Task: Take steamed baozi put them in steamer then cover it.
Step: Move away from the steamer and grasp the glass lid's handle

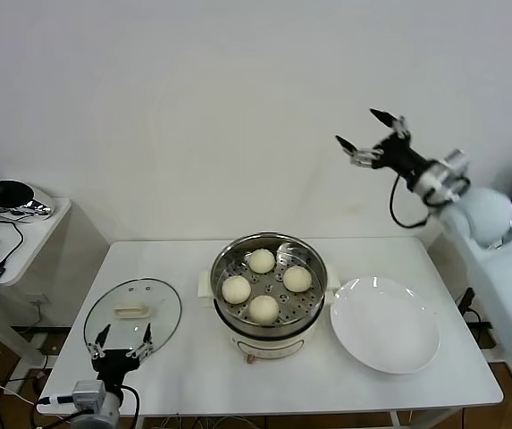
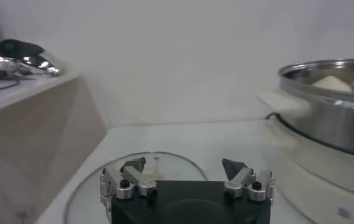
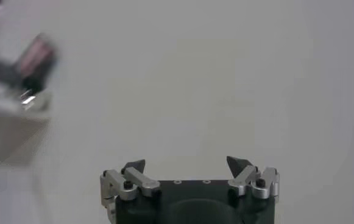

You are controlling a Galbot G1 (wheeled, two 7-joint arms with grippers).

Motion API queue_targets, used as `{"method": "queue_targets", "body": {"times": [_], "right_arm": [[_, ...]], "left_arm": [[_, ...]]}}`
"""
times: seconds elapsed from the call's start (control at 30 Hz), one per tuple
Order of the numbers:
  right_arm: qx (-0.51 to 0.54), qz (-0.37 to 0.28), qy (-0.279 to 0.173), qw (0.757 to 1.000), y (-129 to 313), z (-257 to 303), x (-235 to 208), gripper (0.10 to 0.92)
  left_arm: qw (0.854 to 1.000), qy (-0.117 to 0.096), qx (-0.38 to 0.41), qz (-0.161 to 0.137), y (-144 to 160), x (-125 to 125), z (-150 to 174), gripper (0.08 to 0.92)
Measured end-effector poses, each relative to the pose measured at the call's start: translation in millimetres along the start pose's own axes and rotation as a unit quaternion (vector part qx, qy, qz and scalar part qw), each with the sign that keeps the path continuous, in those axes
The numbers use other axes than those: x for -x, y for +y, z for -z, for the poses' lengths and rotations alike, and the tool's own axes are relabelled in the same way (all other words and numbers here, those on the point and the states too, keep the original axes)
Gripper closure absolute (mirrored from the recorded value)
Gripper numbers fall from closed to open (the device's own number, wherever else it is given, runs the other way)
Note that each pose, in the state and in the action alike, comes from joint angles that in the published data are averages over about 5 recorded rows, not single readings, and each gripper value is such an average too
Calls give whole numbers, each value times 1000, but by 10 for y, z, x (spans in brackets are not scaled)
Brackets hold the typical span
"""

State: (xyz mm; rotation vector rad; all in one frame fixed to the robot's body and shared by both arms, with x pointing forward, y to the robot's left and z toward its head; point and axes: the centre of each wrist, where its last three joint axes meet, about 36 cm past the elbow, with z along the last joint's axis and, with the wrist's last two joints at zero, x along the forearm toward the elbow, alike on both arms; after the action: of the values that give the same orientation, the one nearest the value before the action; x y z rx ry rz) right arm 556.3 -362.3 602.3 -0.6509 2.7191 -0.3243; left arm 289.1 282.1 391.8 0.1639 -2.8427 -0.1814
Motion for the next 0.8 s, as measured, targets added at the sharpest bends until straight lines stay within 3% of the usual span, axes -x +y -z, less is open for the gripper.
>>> {"method": "queue_targets", "body": {"times": [0.3, 0.47, 0.6, 0.8], "right_arm": [[100, -131, 6, 986, 274, -628, -1014, 200], [126, -175, 22, 976, 405, -794, -1395, 200], [137, -196, 33, 970, 479, -867, -1591, 200], [145, -214, 49, 965, 542, -917, -1790, 200]], "left_arm": [[996, -9, 74, 41, 129, 147, -32, 177], [983, -23, 170, 73, 194, 251, -118, 177], [950, -41, 290, 106, 245, 380, -232, 177], [865, -66, 476, 143, 248, 630, -500, 177]]}}
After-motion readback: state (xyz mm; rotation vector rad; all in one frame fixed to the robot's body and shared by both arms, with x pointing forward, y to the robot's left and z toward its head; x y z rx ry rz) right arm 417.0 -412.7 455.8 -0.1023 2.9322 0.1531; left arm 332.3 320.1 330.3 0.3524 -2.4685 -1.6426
